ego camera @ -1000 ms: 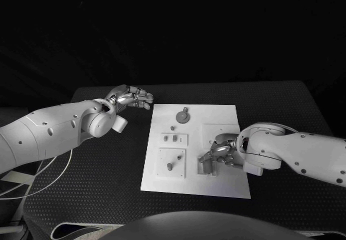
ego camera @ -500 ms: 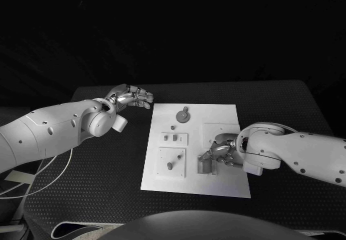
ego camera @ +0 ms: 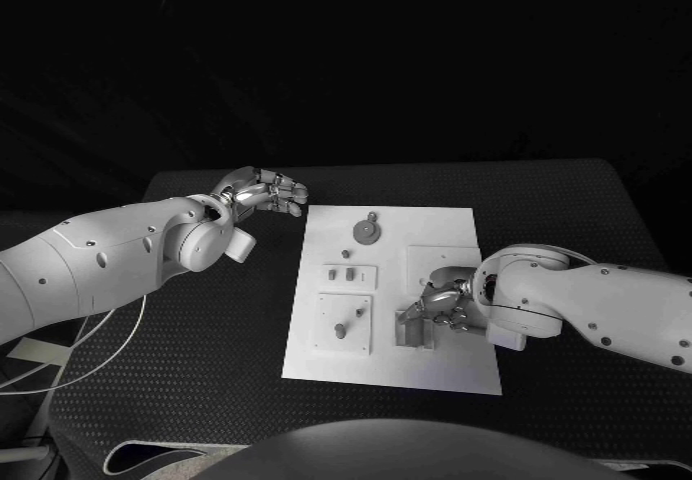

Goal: Assemble the parts on the task board

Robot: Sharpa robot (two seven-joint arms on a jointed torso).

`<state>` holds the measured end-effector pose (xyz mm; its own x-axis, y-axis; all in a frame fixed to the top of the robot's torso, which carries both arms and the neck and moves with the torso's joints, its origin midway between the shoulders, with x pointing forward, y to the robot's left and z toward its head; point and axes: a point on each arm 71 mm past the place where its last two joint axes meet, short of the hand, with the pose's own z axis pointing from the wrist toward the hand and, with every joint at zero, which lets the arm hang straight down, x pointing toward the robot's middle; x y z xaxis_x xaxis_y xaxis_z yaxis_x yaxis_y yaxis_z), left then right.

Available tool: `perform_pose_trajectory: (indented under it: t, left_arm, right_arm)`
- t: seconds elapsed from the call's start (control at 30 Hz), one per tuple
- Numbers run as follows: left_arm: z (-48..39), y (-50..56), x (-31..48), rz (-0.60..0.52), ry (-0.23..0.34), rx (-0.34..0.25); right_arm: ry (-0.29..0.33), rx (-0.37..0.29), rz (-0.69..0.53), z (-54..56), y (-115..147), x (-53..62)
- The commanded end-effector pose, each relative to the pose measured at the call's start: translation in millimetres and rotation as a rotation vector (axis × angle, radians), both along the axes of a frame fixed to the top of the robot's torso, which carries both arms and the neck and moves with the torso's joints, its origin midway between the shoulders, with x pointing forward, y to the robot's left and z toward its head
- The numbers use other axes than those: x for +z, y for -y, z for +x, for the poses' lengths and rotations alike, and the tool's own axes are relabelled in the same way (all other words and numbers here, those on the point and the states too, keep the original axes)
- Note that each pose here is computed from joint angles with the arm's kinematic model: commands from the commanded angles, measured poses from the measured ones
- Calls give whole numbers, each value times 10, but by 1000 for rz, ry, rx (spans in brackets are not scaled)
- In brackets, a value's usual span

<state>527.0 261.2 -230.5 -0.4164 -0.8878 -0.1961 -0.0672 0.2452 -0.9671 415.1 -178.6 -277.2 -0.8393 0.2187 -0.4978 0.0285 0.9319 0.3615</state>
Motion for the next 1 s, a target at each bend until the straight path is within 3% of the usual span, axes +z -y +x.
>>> perform_pose_trajectory:
  t: [0.03,1.0]
  left_arm:
    - [-2,22,13,-12,1,-14]
    - [-2,24,12,-12,0,-14]
  right_arm:
    - [-14,19,-14,-16,-1,-18]
    - [15,12,-15,0,9,-9]
